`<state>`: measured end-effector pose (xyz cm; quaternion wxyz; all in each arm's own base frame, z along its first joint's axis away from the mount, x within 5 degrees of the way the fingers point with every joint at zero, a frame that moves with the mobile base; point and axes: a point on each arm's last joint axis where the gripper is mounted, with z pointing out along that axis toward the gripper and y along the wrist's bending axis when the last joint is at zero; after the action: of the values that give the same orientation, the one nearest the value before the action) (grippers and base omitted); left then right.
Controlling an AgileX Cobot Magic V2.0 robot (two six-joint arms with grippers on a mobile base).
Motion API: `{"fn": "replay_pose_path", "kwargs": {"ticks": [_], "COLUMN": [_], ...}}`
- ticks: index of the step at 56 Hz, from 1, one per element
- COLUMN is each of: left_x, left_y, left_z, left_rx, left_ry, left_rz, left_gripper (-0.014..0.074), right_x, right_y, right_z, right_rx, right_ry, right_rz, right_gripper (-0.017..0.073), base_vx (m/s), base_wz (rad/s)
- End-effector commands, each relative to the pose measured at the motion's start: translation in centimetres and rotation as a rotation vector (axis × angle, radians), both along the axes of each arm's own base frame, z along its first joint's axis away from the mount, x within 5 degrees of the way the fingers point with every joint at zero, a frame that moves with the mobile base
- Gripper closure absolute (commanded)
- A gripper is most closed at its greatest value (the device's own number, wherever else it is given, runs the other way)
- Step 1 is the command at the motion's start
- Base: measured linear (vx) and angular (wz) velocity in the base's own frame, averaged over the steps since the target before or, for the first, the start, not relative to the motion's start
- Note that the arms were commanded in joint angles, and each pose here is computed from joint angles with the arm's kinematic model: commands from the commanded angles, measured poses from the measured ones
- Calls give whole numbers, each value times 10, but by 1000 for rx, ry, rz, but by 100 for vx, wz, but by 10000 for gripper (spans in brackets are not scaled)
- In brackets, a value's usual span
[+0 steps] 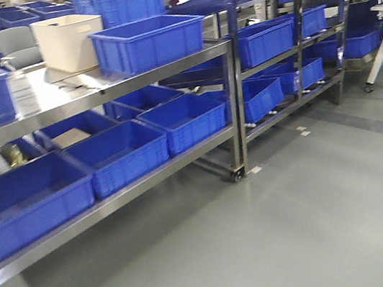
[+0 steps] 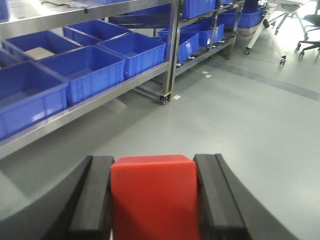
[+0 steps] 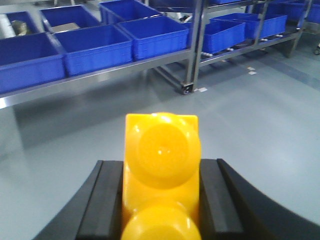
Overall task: Pick red and yellow blocks into blue bin
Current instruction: 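Drive past the crate shelves to the large blue bin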
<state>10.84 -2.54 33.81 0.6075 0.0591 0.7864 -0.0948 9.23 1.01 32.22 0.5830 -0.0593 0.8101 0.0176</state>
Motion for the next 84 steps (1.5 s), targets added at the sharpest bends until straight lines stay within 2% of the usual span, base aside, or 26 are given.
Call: {"fn": "replay_pose_path", "kwargs": {"ticks": [1, 51, 84], "left_x": [1, 1, 1], "left_y": [-1, -1, -1], "left_z": [15, 15, 15], "left_rx": [-37, -37, -37], "left_ry": [-96, -96, -96], "left_rz": [-7, -7, -7], "left_gripper": [593, 593, 593], "right_x": [2, 2, 2], "right_y": [0, 0, 0], "right_z": [16, 16, 16], "right_rx": [-6, -6, -6], "right_ry": [-100, -100, -100], "right_rz": [7, 7, 7], "right_gripper": [566, 566, 566], "base_vx": [52, 55, 53], "base_wz": [-21, -42, -22]}}
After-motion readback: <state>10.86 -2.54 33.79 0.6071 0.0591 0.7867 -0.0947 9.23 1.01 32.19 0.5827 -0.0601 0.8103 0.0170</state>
